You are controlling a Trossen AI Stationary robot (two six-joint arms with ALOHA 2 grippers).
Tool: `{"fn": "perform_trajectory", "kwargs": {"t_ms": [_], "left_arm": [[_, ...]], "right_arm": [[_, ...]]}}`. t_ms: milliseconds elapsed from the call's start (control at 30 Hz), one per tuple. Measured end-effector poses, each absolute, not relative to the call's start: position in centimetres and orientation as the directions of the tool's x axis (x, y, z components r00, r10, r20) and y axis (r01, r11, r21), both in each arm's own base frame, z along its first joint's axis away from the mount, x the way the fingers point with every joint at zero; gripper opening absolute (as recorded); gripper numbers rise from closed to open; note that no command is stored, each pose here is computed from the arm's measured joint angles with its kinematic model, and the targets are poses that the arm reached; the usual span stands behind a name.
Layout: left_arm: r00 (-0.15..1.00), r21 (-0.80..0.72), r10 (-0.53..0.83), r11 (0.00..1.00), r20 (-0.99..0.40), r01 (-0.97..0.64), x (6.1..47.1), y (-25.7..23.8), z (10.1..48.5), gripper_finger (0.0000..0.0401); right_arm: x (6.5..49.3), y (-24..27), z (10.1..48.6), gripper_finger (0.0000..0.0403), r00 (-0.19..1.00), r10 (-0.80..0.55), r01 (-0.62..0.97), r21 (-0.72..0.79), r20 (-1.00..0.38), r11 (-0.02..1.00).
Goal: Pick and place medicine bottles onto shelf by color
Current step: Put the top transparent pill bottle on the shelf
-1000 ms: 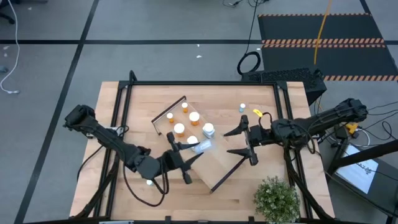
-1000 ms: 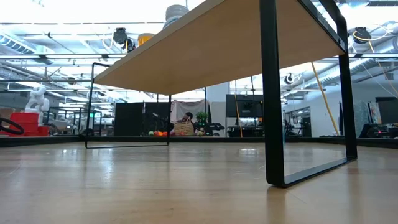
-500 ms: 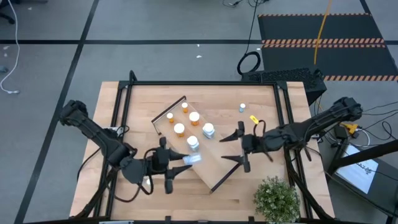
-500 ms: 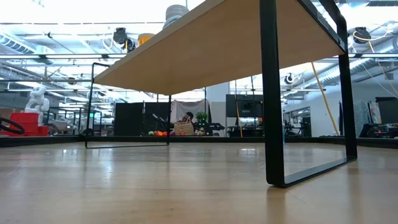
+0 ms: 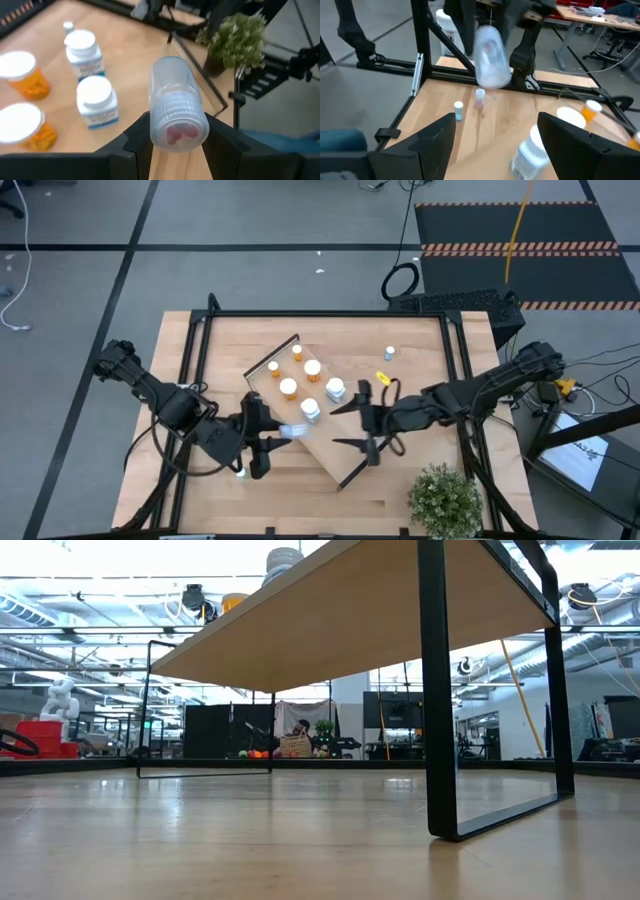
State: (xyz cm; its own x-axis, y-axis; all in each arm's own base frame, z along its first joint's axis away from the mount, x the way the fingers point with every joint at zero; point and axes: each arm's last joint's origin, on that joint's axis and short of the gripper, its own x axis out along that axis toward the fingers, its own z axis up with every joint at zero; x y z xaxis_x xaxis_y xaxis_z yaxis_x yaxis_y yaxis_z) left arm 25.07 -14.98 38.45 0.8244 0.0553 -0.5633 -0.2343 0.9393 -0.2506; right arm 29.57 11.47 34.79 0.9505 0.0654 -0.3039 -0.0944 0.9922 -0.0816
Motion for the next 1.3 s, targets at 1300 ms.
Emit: {"fn": "perform_trajectory", "kwargs": {"t_ms": [1300], "left_arm": [[0.708, -0.345, -0.007, 0.877, -0.706, -0.335, 25.2, -13.9, 37.2, 0.0149]], "right_arm": [[40.1, 11.4, 32.3, 0.0262, 0.911, 0.167, -0.231, -0.131, -0.378, 0.964]]}}
